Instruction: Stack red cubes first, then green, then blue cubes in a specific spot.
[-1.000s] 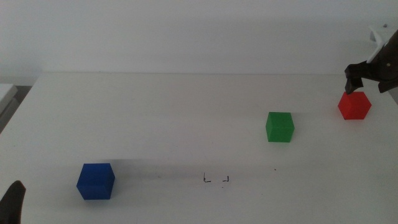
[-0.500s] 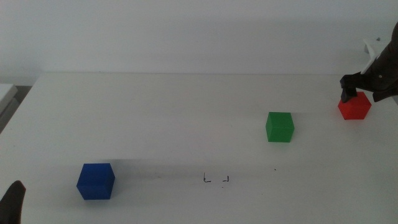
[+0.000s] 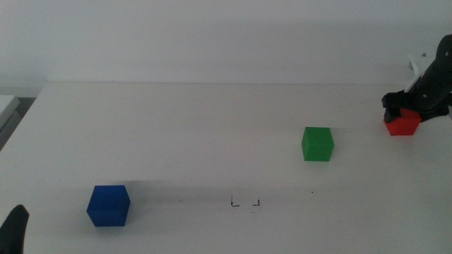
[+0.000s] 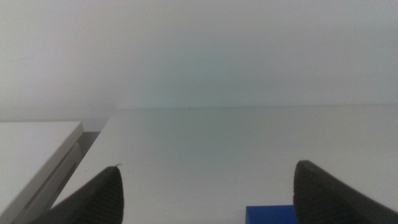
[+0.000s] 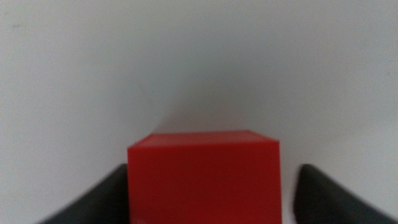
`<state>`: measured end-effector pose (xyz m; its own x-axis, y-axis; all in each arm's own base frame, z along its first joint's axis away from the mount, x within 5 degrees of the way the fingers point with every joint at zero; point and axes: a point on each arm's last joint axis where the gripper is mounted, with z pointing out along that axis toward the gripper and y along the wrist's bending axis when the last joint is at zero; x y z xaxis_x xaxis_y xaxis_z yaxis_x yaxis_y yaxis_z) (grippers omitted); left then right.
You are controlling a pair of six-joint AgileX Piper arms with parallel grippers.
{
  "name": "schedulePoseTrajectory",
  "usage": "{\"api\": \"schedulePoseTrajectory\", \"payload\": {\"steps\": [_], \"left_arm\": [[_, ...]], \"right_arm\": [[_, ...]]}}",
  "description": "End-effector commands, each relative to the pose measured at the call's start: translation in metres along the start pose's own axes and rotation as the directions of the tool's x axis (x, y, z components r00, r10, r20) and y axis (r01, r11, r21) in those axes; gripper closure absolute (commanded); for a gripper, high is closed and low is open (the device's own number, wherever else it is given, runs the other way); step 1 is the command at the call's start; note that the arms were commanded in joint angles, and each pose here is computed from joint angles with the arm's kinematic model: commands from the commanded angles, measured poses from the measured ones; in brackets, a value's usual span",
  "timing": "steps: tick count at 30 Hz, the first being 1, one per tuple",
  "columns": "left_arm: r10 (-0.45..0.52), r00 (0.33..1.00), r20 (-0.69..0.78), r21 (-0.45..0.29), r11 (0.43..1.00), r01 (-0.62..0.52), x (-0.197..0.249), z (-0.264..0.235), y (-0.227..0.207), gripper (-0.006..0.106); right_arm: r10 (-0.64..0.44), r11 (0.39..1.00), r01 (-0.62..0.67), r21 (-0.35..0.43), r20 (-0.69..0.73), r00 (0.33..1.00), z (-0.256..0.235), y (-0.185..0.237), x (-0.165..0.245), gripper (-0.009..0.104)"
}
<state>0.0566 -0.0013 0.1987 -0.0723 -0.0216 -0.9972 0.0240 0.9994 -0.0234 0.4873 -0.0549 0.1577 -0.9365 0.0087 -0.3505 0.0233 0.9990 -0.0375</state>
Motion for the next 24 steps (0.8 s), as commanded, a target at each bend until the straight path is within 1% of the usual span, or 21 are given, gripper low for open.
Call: {"api": "schedulePoseTrajectory", "payload": {"steps": [1, 3, 5, 6, 7, 9, 10, 14, 18, 22, 24], "left_arm": [[-0.001, 1.000, 0.015, -0.001, 1.000, 0.001, -0.001, 0.000, 0.000, 0.008], [-0.001, 1.000, 0.015, -0.001, 1.000, 0.001, -0.001, 0.000, 0.000, 0.008], [-0.001, 1.000, 0.015, -0.001, 1.000, 0.001, -0.001, 0.000, 0.000, 0.008], [-0.001, 1.000, 0.015, -0.001, 1.000, 0.001, -0.001, 0.000, 0.000, 0.008], [-0.001, 1.000, 0.015, -0.001, 1.000, 0.001, -0.001, 0.000, 0.000, 0.008], [-0.001, 1.000, 0.015, -0.001, 1.000, 0.001, -0.001, 0.000, 0.000, 0.008], [-0.001, 1.000, 0.015, -0.001, 1.000, 0.001, -0.001, 0.000, 0.000, 0.008], [-0.001, 1.000, 0.015, -0.001, 1.000, 0.001, -0.001, 0.000, 0.000, 0.008], [-0.001, 1.000, 0.015, -0.001, 1.000, 0.001, -0.001, 0.000, 0.000, 0.008], [-0.001, 1.000, 0.018, 0.000, 1.000, 0.001, -0.002, 0.000, 0.000, 0.008], [-0.001, 1.000, 0.018, 0.000, 1.000, 0.001, -0.002, 0.000, 0.000, 0.008]], "right_arm": [[-0.004, 1.000, 0.004, 0.019, 0.038, 0.999, -0.003, -0.006, -0.004, 0.040], [-0.004, 1.000, 0.004, 0.020, 0.045, 0.999, -0.004, -0.006, -0.005, 0.066], [-0.005, 1.000, 0.004, 0.017, 0.043, 0.999, -0.010, -0.005, -0.005, 0.090], [-0.008, 1.000, 0.007, 0.020, 0.039, 0.999, -0.015, -0.005, -0.005, 0.097], [-0.009, 1.000, 0.008, 0.020, 0.043, 0.999, -0.022, -0.004, -0.006, 0.097], [0.002, 1.000, -0.003, 0.021, 0.056, 0.998, -0.043, -0.001, -0.009, 0.091], [0.013, 1.000, -0.014, 0.020, 0.060, 0.998, -0.055, 0.000, -0.009, 0.090], [0.065, 0.998, -0.066, 0.001, 0.120, 0.991, -0.112, 0.020, -0.004, 0.090], [0.115, 0.993, -0.112, -0.026, 0.192, 0.975, -0.163, 0.056, 0.017, 0.090], [0.143, 0.990, -0.139, -0.033, 0.175, 0.974, -0.192, 0.102, 0.040, 0.090], [0.131, 0.991, -0.129, -0.023, 0.161, 0.978, -0.201, 0.130, 0.050, 0.090]]}}
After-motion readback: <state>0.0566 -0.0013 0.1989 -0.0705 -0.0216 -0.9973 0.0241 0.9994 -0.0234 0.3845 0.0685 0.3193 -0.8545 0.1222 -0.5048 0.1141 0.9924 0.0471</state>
